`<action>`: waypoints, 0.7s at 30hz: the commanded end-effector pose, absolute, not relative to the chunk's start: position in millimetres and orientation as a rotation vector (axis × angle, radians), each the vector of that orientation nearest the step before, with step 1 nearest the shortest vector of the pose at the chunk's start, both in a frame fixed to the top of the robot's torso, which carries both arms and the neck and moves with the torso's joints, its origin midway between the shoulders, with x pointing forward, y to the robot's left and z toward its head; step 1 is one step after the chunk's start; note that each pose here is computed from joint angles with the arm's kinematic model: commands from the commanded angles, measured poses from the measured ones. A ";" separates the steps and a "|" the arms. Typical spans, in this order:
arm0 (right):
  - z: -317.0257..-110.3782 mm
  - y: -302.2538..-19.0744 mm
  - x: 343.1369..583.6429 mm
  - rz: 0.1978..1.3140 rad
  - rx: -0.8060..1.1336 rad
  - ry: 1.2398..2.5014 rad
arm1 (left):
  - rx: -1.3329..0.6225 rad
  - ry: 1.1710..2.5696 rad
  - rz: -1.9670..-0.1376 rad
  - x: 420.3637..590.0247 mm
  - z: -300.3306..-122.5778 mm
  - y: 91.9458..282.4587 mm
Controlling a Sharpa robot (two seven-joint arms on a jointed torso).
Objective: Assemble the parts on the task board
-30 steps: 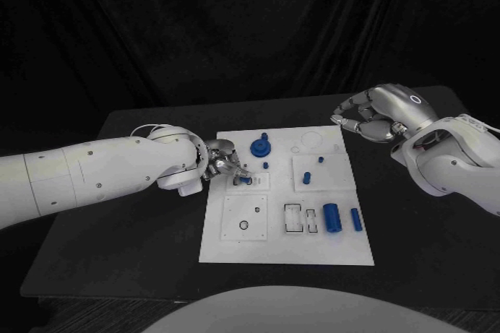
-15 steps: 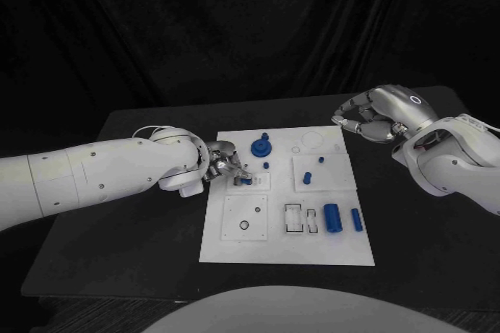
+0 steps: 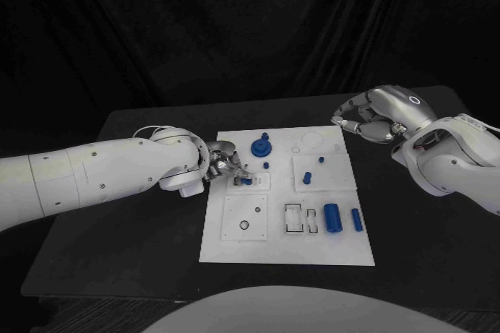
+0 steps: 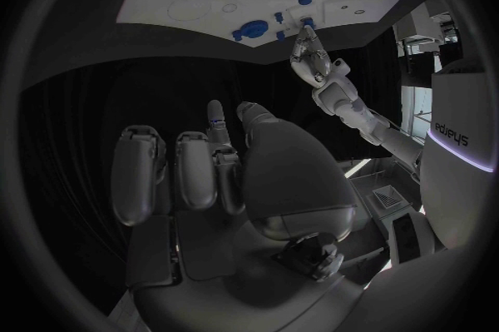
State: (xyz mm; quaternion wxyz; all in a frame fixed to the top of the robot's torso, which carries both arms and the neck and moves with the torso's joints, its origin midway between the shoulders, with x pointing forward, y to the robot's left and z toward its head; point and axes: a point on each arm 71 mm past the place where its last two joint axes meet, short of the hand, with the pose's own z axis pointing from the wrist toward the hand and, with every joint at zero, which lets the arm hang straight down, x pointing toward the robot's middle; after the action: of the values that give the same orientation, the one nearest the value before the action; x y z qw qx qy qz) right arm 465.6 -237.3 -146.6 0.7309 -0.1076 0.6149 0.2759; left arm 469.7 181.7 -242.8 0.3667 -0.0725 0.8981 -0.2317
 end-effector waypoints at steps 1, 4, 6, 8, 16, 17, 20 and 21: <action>-147.6 -238.6 466.0 0.594 -0.222 1.363 | -0.175 2.317 -0.613 468.1 -244.3 179.7; -147.6 -238.6 466.0 0.594 -0.222 1.363 | -0.175 2.317 -0.613 468.1 -244.3 179.7; -147.6 -238.6 466.0 0.594 -0.222 1.363 | -0.175 2.317 -0.613 468.1 -244.3 179.7; -148.3 -238.9 466.3 0.589 -0.220 1.372 | -0.162 2.334 -0.611 468.2 -245.6 178.2; -148.7 -239.2 466.7 0.585 -0.219 1.377 | -0.166 2.330 -0.611 468.4 -245.4 178.7; -148.7 -239.1 466.7 0.585 -0.218 1.378 | -0.167 2.329 -0.611 468.5 -245.3 178.7; -149.0 -239.0 466.8 0.584 -0.218 1.380 | -0.170 2.325 -0.612 468.6 -245.1 178.7; -149.1 -238.9 466.9 0.583 -0.218 1.381 | -0.171 2.322 -0.612 468.6 -245.0 178.7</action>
State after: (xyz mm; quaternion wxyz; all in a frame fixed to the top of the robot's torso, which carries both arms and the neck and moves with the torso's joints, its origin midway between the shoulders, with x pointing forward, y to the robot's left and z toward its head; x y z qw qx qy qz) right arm 466.1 -237.6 -147.7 0.7275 -0.1067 0.6205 0.2728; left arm 470.1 180.6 -244.1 0.3632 -0.0702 0.9000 -0.2306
